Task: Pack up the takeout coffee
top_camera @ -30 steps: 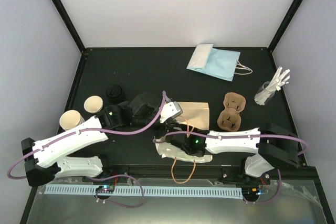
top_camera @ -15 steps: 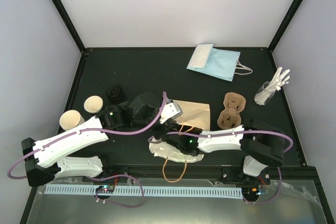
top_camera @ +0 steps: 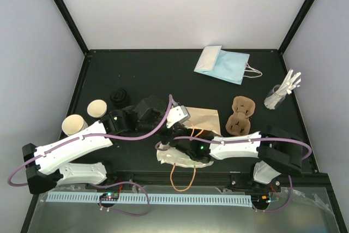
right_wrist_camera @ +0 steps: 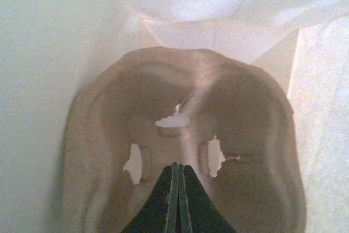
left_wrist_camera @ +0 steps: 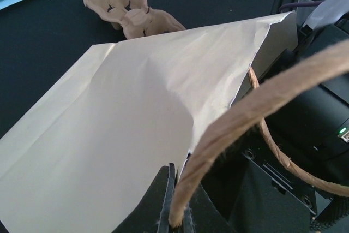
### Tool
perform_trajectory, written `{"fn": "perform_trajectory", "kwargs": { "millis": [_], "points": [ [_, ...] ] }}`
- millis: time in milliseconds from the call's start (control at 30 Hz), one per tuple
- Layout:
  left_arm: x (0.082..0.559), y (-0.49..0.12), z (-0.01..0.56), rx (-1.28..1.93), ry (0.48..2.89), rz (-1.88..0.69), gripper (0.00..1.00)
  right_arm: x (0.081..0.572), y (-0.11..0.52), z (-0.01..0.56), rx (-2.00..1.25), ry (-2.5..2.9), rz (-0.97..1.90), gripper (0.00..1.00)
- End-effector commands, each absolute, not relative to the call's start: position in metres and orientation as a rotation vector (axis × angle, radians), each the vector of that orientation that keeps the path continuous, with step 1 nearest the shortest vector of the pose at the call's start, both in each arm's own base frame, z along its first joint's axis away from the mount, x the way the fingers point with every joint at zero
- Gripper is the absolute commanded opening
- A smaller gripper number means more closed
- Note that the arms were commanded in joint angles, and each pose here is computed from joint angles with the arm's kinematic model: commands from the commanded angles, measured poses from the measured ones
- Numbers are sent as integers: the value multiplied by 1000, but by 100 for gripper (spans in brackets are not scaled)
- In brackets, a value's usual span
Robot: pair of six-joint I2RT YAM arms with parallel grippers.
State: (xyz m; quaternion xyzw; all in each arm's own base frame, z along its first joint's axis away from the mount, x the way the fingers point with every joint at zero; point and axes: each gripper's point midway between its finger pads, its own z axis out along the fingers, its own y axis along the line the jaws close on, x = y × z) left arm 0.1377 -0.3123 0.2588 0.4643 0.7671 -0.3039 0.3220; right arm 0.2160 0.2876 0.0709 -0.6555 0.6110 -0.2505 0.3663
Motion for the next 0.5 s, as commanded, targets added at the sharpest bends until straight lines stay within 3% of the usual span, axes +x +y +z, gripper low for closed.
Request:
{"fn": "perform_trajectory", "kwargs": {
  "millis": [0, 467],
  "points": [
    [125, -312, 245, 1279, 2068, -834, 2, 222, 299, 99, -1555, 1554, -586, 1],
    [112, -317, 252, 1303, 2038, -942, 2, 221, 318, 75, -1654, 1524, -557, 1]
  ]
}}
